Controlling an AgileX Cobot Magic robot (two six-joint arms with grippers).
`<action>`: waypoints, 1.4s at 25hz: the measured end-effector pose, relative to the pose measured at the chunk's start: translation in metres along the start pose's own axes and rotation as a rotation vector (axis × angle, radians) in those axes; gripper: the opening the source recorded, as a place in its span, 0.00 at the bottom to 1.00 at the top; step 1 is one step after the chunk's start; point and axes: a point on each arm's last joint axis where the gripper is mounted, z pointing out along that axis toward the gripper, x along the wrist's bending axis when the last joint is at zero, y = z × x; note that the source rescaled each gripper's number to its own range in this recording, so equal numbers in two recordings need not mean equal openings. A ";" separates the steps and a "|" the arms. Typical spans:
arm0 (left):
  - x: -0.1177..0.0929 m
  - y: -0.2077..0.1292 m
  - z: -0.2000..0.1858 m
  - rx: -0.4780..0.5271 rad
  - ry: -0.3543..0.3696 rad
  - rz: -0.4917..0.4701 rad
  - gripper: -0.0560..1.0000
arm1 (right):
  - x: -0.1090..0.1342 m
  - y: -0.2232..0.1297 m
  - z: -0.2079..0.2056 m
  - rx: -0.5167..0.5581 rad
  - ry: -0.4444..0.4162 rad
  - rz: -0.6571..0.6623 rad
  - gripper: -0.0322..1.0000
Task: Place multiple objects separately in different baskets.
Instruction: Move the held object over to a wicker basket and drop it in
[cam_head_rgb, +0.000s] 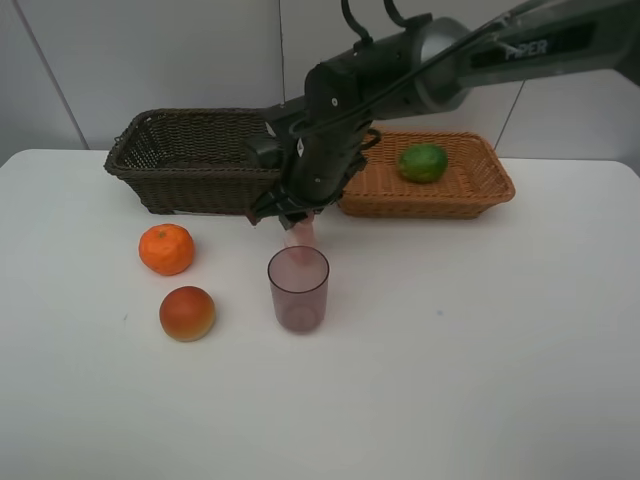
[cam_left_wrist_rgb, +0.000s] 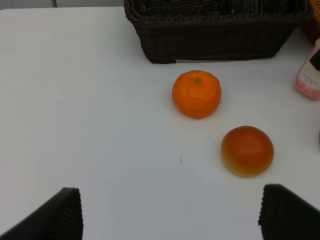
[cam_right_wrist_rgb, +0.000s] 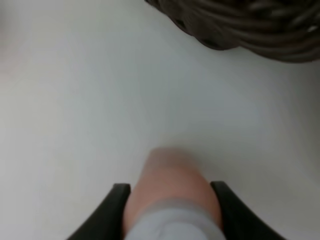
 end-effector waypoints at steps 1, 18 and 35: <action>0.000 0.000 0.000 0.000 0.000 0.000 0.93 | 0.000 0.001 -0.003 -0.003 0.001 0.002 0.03; 0.000 0.000 0.000 0.000 0.000 0.000 0.93 | -0.006 0.013 -0.058 -0.080 0.002 0.022 0.03; 0.000 0.000 0.000 0.000 0.000 0.000 0.93 | -0.007 0.082 -0.112 -0.566 0.035 0.021 0.03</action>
